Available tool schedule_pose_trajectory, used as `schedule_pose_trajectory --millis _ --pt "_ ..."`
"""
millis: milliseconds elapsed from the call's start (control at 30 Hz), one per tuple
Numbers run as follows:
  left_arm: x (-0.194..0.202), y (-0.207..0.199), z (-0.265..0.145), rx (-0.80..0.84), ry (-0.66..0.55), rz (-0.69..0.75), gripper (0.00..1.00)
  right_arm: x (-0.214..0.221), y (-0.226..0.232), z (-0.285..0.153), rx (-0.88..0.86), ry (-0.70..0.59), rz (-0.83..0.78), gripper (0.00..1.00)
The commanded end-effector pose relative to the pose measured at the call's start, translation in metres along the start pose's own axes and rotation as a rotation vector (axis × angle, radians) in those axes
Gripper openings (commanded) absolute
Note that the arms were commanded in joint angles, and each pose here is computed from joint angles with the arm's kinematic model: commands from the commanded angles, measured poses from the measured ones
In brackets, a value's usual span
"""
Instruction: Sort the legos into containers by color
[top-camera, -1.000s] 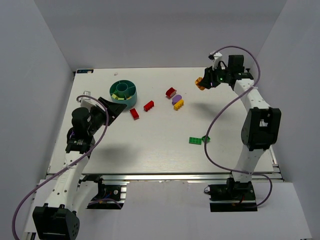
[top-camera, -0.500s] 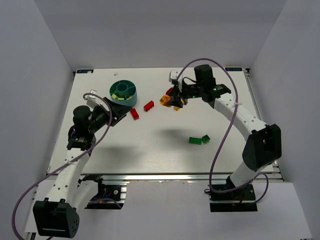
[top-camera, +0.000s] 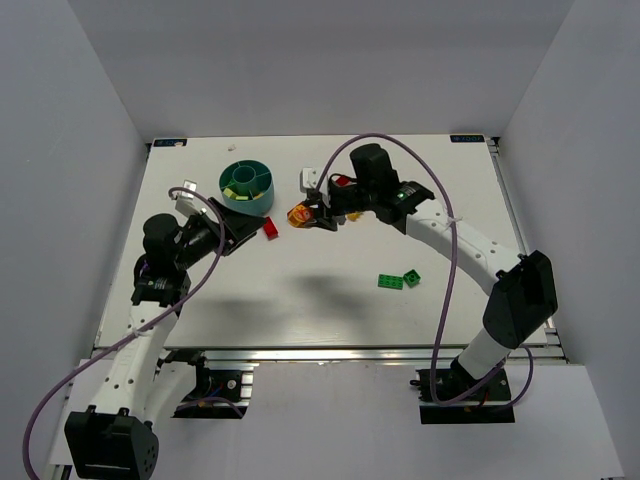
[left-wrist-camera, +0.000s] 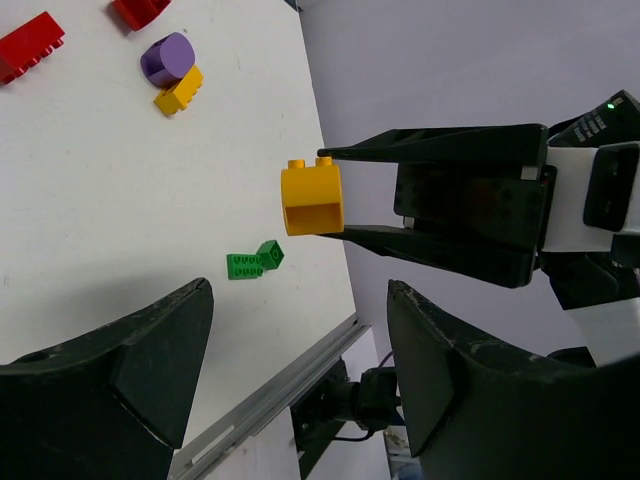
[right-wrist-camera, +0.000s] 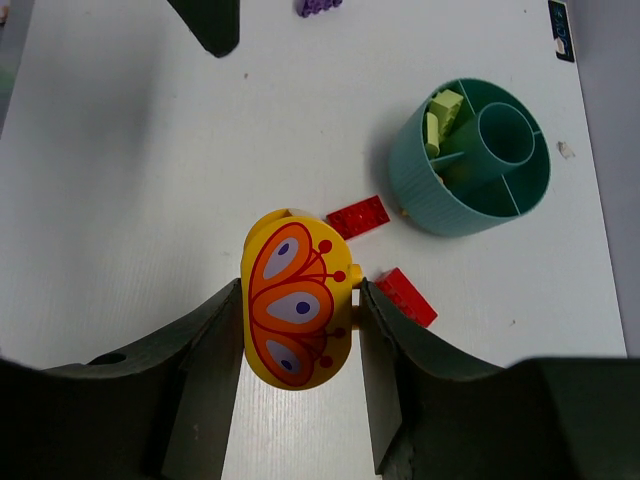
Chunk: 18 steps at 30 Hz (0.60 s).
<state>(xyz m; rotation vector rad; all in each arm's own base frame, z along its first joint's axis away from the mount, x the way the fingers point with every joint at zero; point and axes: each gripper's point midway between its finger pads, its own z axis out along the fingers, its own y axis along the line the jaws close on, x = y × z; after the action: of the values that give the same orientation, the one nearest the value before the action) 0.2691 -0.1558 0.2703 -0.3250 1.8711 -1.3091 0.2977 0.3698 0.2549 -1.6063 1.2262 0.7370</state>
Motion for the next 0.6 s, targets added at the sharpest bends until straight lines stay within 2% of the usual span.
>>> schedule_pose_trajectory --millis 0,567 --pt "0.0 -0.012 -0.005 0.024 0.004 0.038 0.79 -0.024 -0.005 0.0 0.032 -0.043 -0.074 0.0" --pt "0.004 -0.007 0.004 0.016 0.037 0.032 0.75 -0.053 0.028 0.036 -0.077 -0.1 -0.1 0.0"
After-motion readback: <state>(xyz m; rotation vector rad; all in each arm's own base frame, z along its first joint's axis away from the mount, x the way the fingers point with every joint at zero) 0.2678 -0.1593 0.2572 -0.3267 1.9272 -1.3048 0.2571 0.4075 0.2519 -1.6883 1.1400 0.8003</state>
